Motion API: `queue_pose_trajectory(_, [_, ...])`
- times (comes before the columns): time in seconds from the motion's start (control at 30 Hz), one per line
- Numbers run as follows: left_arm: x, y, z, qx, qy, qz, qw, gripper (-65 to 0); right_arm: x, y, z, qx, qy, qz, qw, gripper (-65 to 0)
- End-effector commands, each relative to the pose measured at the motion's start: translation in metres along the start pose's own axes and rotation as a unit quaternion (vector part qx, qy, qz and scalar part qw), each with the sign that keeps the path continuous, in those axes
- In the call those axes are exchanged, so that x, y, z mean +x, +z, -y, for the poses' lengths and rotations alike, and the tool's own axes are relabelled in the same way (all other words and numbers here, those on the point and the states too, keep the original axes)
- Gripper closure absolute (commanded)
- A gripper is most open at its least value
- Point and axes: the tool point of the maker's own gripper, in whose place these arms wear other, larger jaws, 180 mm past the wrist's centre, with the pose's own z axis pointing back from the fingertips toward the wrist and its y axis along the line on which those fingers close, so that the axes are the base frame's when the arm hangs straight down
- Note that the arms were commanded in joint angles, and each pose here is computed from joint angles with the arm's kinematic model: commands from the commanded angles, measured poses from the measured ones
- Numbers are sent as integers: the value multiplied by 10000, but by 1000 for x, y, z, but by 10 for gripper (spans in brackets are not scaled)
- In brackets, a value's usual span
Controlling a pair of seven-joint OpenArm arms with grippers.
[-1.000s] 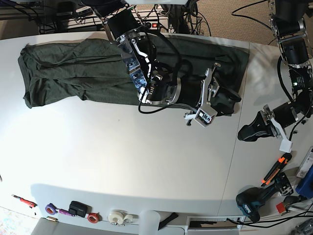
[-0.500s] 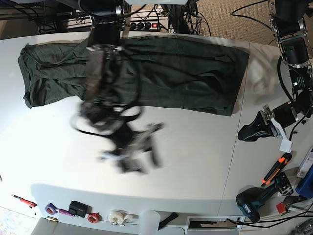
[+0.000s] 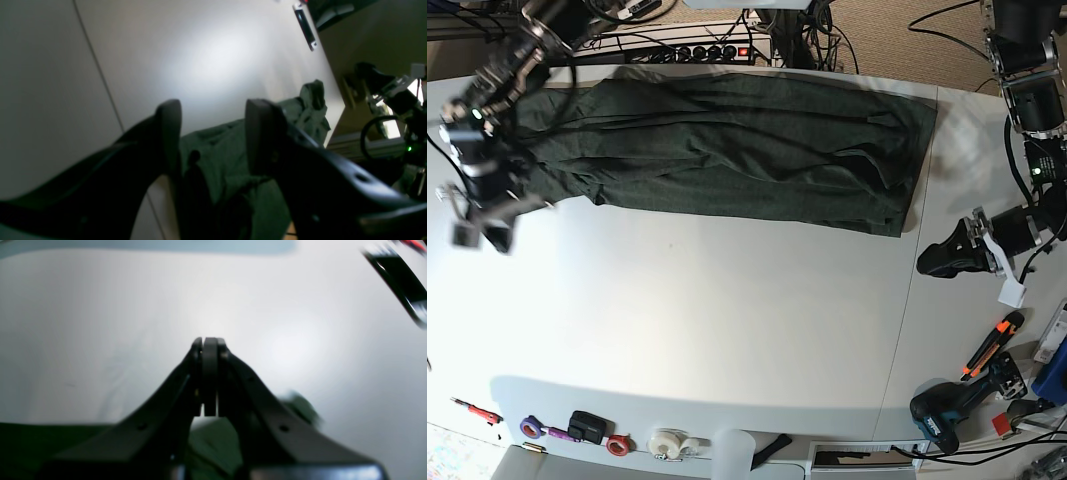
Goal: Layout the t-shirt on the table in an organized manner, then fold the t-shirt properly
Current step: 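Release the sleeve and withdraw the right gripper, then grasp the shirt end with the left gripper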
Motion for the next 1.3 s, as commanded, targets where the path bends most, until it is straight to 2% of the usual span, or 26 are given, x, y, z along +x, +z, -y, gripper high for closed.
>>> queue_pose_trajectory(0.0, [15, 7, 6, -79, -180, 72, 9998, -318, 13, 7, 11, -83, -3, 258, 9996, 0])
queue_pose_trajectory(0.07, [5, 7, 9, -148, -167, -208, 9995, -318, 4, 19, 32, -251, -136, 150, 9995, 0])
queue_pose_trajectory(0.17, [2, 9, 7, -125, -151, -230, 9995, -317, -4, 36, 50, -291, -363, 147, 9988, 0])
queue_pose_trajectory(0.43, [-51, 44, -18, 346, 249, -748, 9963, -309, -25, 67, 62, -95, -508, 49, 9987, 0])
queue_pose_trajectory(0.7, [-112, 70, -28, 618, 747, -1247, 9874, -309, -35, 71, 61, -45, -527, -124, 9985, 0])
queue_pose_trajectory(1.07, [-149, 46, -19, 471, 990, -1460, 9832, -309, -34, 71, 59, 6, -562, -101, 9984, 0])
queue_pose_trajectory(1.27, [-154, 27, -4, 268, 770, -1615, 9835, -309, -34, 71, 59, 7, -564, -101, 9984, 0])
